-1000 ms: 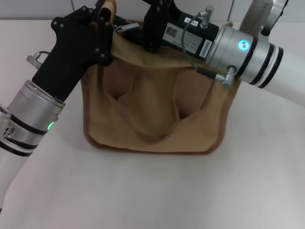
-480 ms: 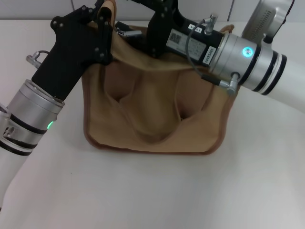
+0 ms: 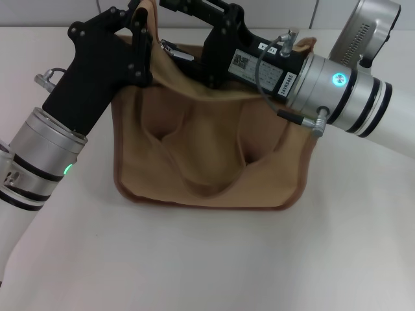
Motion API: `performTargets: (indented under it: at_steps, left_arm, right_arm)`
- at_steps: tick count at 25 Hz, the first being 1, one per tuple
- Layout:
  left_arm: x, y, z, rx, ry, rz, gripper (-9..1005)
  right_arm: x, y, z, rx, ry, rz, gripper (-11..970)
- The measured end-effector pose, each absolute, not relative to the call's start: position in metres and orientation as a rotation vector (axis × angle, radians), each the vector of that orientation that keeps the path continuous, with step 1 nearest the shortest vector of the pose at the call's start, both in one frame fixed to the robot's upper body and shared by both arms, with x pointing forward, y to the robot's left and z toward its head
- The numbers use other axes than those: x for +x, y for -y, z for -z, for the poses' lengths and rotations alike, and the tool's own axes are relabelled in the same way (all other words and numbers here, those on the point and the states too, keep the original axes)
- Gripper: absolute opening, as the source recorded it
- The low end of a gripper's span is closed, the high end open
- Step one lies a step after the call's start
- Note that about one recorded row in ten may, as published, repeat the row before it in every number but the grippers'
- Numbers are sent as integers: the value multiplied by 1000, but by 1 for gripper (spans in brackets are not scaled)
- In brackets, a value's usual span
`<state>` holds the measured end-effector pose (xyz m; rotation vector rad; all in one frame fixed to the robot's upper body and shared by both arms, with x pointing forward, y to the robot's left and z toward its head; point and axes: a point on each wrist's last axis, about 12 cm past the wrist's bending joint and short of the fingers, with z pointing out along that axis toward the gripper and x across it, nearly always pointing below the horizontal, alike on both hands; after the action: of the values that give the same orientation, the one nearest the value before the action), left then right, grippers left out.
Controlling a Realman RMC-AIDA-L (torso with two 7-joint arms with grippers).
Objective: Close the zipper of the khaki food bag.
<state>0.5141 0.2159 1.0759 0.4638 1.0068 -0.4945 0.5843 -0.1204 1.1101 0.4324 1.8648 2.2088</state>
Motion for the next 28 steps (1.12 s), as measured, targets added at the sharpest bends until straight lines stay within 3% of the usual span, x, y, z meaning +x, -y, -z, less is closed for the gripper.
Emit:
performTargets:
  at_steps: [15,25,28]
  left_arm:
    - [514,-216,-1076,462,-1006,496,43]
    - [514,-215,-1076,460,-1006,496,43]
    - [514,-215,-1076,460,-1006,495,43]
  right_arm:
    - [584,128,-1110,408,-1952,-2207,725]
    - [582,129,-1108,410,-1954,-2210,284]
    - [582,130,-1108,407,-1950,-2212,199]
